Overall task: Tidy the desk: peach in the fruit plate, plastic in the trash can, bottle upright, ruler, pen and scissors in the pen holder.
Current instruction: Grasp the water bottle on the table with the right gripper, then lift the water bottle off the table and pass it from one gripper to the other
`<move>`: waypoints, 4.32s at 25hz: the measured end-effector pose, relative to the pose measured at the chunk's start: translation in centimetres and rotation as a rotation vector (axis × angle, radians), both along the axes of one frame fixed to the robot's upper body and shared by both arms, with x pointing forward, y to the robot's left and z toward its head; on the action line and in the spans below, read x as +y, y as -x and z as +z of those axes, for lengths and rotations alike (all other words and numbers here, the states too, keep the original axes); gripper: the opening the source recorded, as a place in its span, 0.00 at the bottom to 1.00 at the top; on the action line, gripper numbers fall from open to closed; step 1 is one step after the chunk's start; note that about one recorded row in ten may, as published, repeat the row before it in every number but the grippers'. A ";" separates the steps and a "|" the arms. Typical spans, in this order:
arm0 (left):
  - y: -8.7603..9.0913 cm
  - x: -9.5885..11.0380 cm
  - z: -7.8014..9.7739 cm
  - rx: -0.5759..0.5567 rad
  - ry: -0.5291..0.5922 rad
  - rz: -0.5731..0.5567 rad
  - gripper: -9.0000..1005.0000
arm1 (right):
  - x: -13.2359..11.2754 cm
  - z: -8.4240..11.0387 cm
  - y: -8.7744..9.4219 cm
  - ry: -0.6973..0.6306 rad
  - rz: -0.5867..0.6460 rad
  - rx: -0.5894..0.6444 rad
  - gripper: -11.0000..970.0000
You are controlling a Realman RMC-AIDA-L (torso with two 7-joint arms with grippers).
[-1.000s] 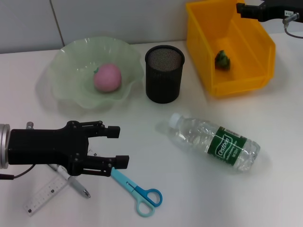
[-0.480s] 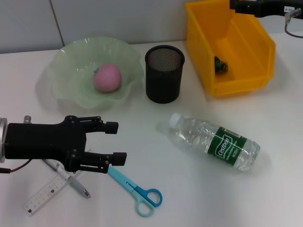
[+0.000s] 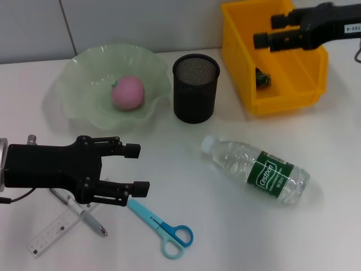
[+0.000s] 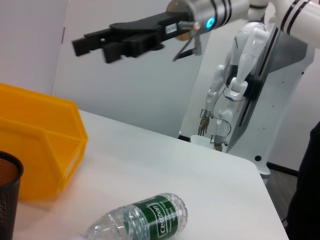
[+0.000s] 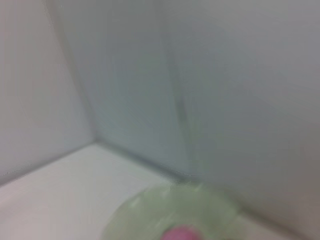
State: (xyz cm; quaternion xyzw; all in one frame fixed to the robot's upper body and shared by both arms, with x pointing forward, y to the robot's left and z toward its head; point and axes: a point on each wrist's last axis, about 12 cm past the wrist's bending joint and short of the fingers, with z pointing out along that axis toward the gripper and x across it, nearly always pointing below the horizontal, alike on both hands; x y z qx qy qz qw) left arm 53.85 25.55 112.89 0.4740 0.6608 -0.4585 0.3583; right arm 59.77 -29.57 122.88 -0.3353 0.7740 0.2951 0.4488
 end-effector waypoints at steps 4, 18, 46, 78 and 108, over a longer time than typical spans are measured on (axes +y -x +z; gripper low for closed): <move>0.0 0.0 0.0 -0.001 -0.001 0.000 0.86 | 0.9 1.5 0.2 0.092 0.054 0.115 0.80; -0.2 0.2 0.1 -0.003 0.014 0.027 0.86 | 6.1 1.6 -0.8 0.464 0.123 0.436 0.80; 0.1 0.4 0.0 0.004 0.023 0.033 0.85 | 10.8 -5.6 -1.1 0.768 0.175 0.537 0.80; -0.1 0.2 0.1 -0.005 0.023 0.026 0.85 | 11.5 -9.8 -0.9 0.824 0.190 0.569 0.80; -0.5 3.2 0.0 0.016 0.227 0.325 0.85 | 6.3 -5.4 1.1 0.149 0.227 0.222 0.79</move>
